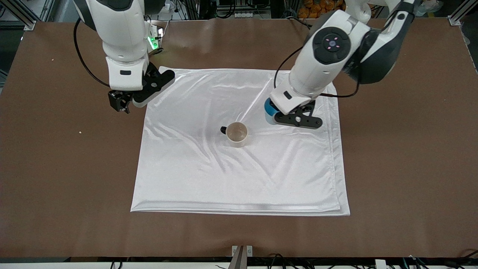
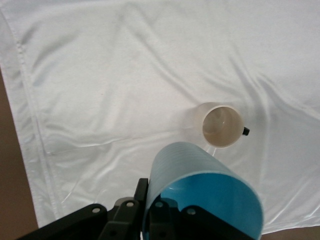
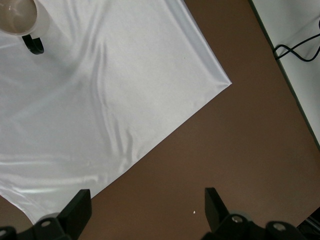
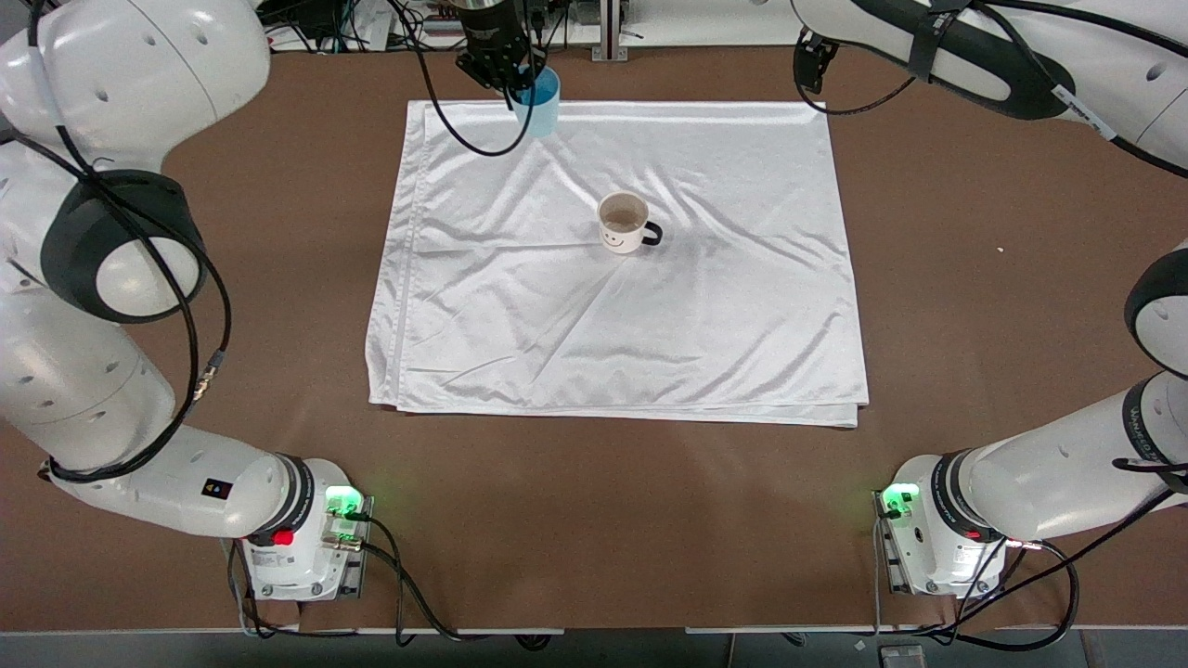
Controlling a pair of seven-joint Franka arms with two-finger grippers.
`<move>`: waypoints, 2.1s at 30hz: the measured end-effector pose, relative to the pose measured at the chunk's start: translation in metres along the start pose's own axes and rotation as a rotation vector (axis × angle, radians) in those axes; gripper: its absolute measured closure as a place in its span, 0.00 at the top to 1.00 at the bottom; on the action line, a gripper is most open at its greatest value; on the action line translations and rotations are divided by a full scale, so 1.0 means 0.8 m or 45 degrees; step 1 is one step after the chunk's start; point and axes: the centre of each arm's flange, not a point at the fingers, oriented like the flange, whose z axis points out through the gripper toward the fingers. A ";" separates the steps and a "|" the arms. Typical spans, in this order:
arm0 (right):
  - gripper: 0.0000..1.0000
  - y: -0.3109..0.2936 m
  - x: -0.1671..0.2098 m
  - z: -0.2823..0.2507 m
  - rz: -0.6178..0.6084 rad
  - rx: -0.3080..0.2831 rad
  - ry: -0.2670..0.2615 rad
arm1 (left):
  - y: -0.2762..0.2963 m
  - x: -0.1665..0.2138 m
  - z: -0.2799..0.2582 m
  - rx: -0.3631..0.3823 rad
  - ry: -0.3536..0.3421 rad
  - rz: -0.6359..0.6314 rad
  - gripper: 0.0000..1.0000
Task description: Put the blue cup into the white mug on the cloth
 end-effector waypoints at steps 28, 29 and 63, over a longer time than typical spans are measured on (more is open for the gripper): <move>1.00 0.164 -0.101 -0.013 0.718 0.174 0.027 | 0.152 -0.013 0.207 0.033 0.098 -0.086 0.04; 1.00 0.168 -0.104 -0.011 0.742 0.176 0.023 | 0.151 -0.011 0.212 0.043 0.100 -0.083 0.04; 1.00 0.208 -0.206 0.011 1.195 0.298 -0.027 | 0.142 -0.003 0.293 0.147 0.084 -0.045 0.04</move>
